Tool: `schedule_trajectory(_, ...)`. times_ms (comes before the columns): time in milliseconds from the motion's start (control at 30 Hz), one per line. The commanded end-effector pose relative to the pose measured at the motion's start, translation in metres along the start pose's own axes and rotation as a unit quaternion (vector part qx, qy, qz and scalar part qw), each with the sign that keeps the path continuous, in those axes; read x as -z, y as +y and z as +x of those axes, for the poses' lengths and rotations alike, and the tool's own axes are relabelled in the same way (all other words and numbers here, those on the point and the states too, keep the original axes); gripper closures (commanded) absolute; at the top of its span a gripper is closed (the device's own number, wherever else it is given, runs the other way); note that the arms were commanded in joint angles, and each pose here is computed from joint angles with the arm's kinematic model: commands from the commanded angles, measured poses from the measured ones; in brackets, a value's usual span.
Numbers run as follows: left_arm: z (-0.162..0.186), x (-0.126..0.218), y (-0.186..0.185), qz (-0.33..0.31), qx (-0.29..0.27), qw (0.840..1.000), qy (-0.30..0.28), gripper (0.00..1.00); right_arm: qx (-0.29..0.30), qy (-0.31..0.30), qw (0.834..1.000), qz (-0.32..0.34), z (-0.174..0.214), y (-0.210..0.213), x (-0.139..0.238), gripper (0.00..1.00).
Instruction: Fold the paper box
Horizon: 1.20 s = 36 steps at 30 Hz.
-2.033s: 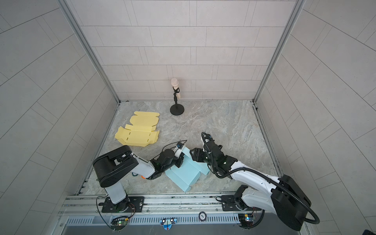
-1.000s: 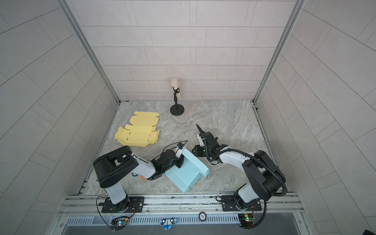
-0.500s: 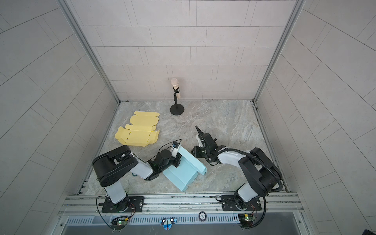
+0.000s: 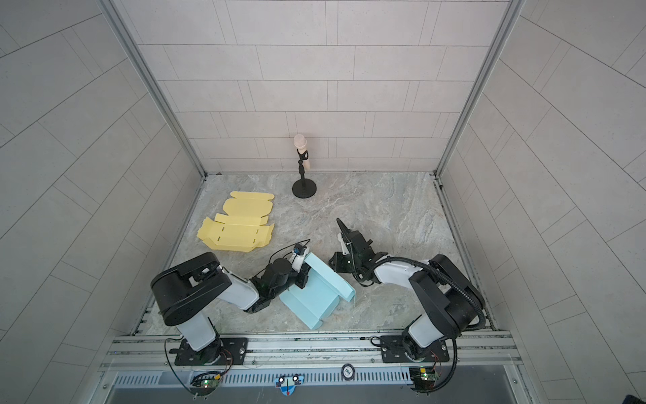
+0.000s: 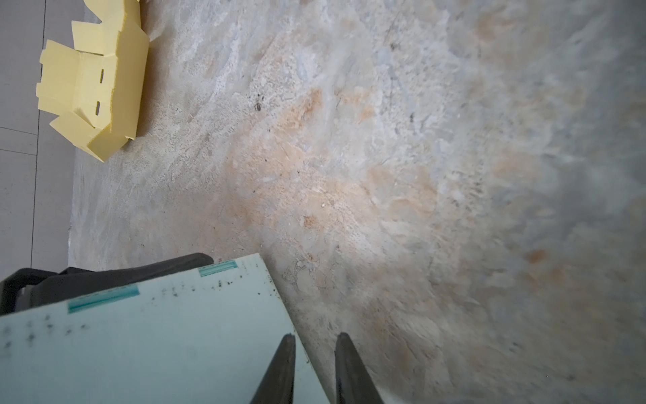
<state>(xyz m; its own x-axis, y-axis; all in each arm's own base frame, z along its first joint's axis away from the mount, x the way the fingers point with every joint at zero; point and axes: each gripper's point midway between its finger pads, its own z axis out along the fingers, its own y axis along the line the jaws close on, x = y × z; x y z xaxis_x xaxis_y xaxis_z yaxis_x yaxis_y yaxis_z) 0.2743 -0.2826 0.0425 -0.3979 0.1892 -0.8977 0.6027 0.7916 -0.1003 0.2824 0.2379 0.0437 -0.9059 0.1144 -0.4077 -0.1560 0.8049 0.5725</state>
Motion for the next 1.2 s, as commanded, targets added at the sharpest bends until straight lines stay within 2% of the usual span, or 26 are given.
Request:
schedule_trajectory(0, -0.012, 0.003, 0.0, 0.001, 0.001, 1.0, -0.019, 0.84, -0.002, 0.005, 1.0, 0.006, 0.01, 0.0, 0.001, 0.76)
schedule_trajectory(467, -0.01, 0.0, 0.0, -0.002, 0.0, 1.0, -0.018, 0.89, -0.018, 0.022, 0.998, -0.059, 0.027, 0.038, -0.017, 0.77)
schedule_trajectory(667, -0.007, 0.002, 0.002, -0.005, 0.004, 1.0, -0.019, 0.86, -0.03, 0.018, 0.998, -0.046, 0.029, 0.025, -0.019, 0.78)
schedule_trajectory(1167, -0.009, 0.011, 0.003, 0.011, 0.019, 0.999, -0.03, 0.75, -0.036, -0.01, 0.999, -0.013, 0.005, 0.0, -0.001, 0.78)
